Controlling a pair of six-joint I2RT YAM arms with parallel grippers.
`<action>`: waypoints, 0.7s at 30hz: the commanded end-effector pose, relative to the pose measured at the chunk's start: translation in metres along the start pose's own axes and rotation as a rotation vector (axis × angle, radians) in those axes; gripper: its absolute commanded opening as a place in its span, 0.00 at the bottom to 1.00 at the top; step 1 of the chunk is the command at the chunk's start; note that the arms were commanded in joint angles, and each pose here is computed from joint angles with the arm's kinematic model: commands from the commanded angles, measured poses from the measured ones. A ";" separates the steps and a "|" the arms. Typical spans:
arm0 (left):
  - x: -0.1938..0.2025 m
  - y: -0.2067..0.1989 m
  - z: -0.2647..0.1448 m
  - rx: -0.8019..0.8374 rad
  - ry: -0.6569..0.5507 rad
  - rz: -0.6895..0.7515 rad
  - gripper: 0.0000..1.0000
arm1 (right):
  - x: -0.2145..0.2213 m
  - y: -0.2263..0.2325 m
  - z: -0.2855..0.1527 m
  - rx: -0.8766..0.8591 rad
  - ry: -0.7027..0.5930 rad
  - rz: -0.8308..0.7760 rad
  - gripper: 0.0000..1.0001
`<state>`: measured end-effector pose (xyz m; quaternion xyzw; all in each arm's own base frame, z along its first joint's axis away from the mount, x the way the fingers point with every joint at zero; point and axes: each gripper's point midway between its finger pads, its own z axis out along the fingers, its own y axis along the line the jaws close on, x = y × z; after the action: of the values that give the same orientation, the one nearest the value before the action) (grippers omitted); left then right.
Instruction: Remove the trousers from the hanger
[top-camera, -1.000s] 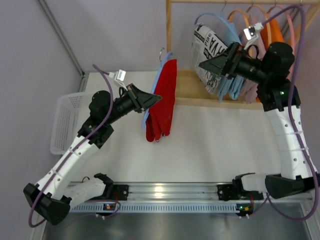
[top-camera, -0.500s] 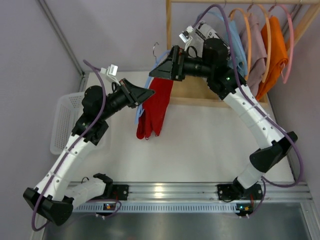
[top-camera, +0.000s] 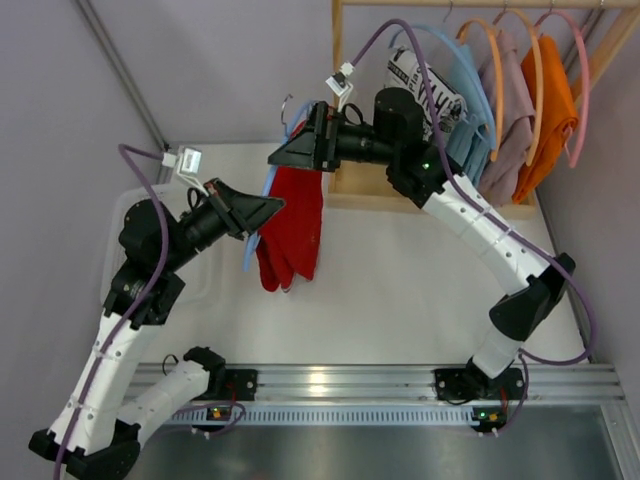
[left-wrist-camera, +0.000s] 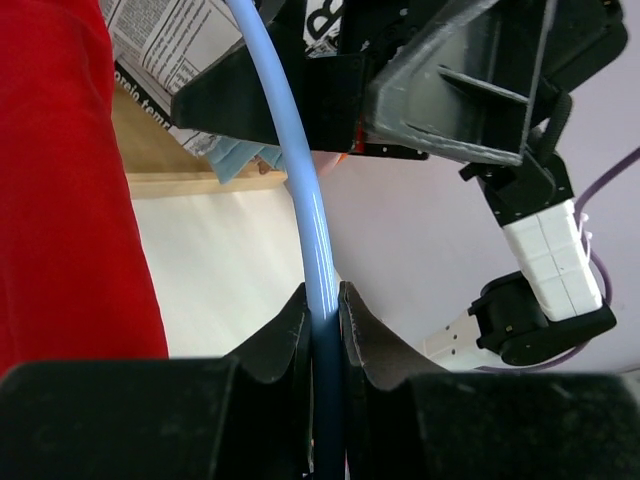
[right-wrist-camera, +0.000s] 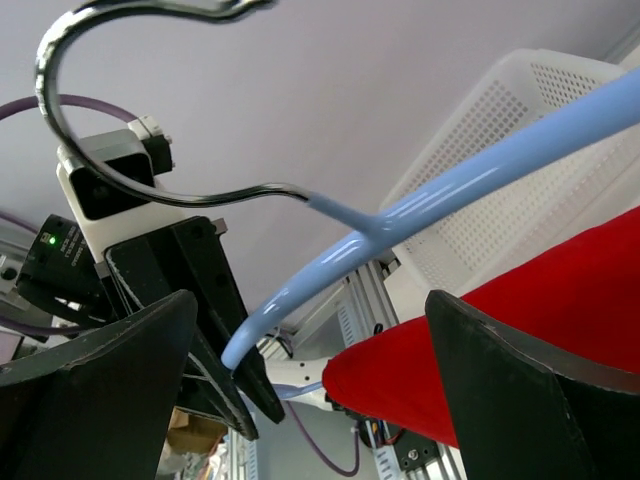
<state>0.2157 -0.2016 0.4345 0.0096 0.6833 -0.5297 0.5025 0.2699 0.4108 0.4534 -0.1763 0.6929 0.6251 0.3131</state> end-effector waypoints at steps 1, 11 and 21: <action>-0.061 -0.071 -0.035 0.185 -0.249 0.202 0.00 | -0.013 0.033 0.006 -0.088 -0.058 -0.080 0.99; -0.066 -0.043 -0.039 0.100 -0.320 0.171 0.00 | -0.011 0.053 0.046 -0.184 -0.050 -0.094 0.85; -0.054 -0.028 -0.032 0.132 -0.322 0.128 0.00 | -0.007 0.047 0.068 -0.213 -0.041 -0.103 0.49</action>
<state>0.2339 -0.1643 0.4078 -0.0742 0.6806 -0.4895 0.5400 0.2786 0.4842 0.4367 -0.2003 0.6731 0.6464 0.2984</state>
